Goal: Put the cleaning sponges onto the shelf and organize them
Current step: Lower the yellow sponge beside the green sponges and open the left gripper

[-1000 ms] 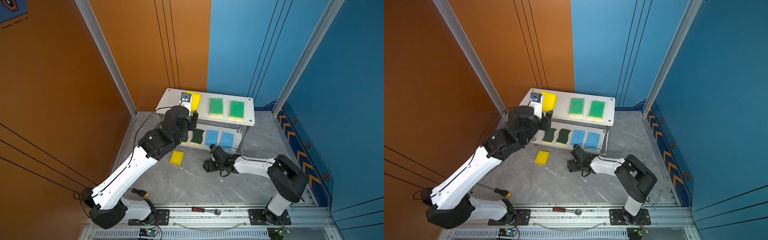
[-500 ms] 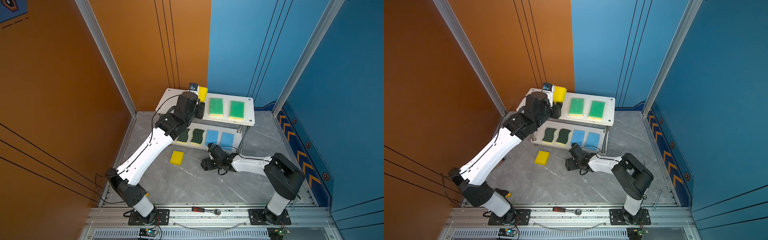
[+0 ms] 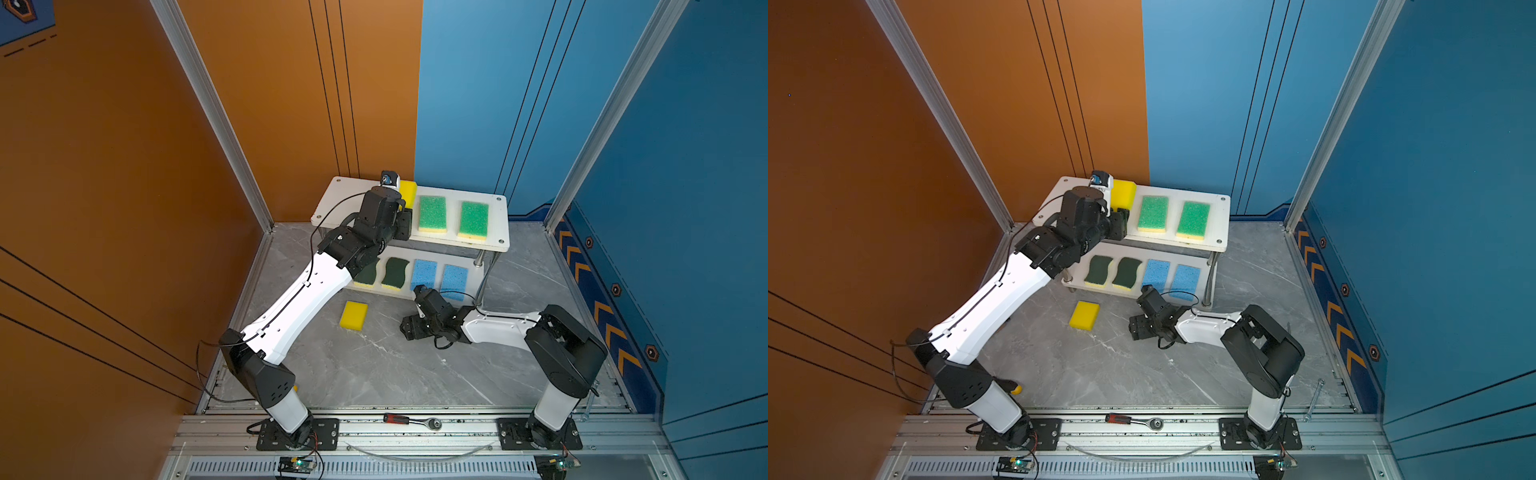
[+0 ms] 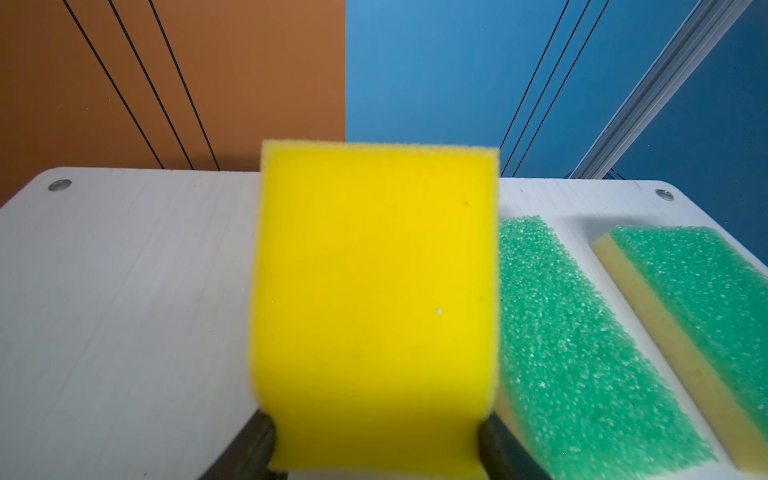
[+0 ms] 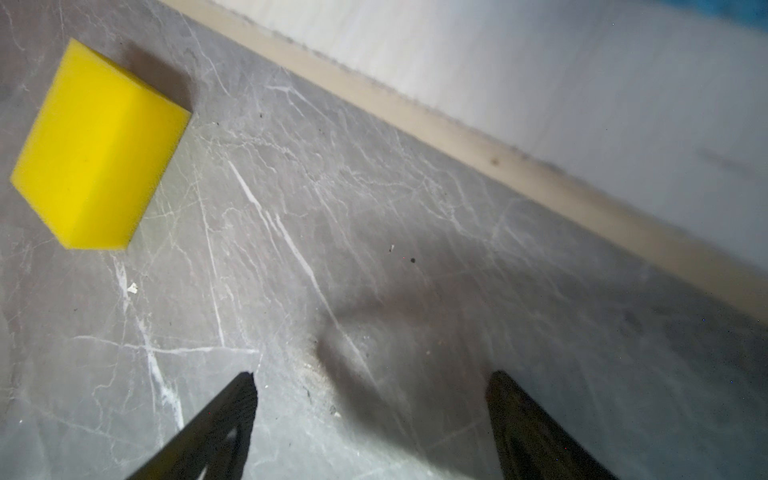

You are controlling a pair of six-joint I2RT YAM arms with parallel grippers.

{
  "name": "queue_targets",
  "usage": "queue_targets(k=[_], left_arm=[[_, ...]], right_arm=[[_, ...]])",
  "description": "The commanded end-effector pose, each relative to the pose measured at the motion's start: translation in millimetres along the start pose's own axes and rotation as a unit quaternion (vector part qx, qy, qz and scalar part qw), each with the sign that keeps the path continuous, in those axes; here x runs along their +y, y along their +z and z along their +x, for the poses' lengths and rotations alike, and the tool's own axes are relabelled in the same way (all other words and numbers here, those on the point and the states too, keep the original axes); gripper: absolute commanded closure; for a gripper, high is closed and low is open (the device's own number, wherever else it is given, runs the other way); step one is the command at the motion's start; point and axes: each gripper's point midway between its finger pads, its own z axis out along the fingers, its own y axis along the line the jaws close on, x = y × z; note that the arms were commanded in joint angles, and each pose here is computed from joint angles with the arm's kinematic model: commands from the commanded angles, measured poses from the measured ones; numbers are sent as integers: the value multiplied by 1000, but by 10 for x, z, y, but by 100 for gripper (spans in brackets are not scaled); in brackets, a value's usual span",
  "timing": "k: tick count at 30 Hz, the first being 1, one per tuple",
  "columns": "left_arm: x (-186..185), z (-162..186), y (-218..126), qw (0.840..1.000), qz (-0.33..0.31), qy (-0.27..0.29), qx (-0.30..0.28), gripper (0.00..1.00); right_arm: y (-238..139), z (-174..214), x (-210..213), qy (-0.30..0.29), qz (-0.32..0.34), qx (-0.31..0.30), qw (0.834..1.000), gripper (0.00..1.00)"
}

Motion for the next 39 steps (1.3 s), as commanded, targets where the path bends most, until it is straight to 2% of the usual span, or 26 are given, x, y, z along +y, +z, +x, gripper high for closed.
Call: queue_targets(k=[1, 19, 39], left_arm=[[78, 6, -78, 1000, -15, -11, -3, 41], [185, 93, -198, 999, -50, -2, 0, 38], [44, 93, -98, 999, -39, -4, 4, 38]], right_arm=[[127, 395, -131, 6, 18, 70, 997, 15], [130, 410, -9, 9, -8, 62, 998, 15], [78, 426, -13, 10, -5, 57, 998, 15]])
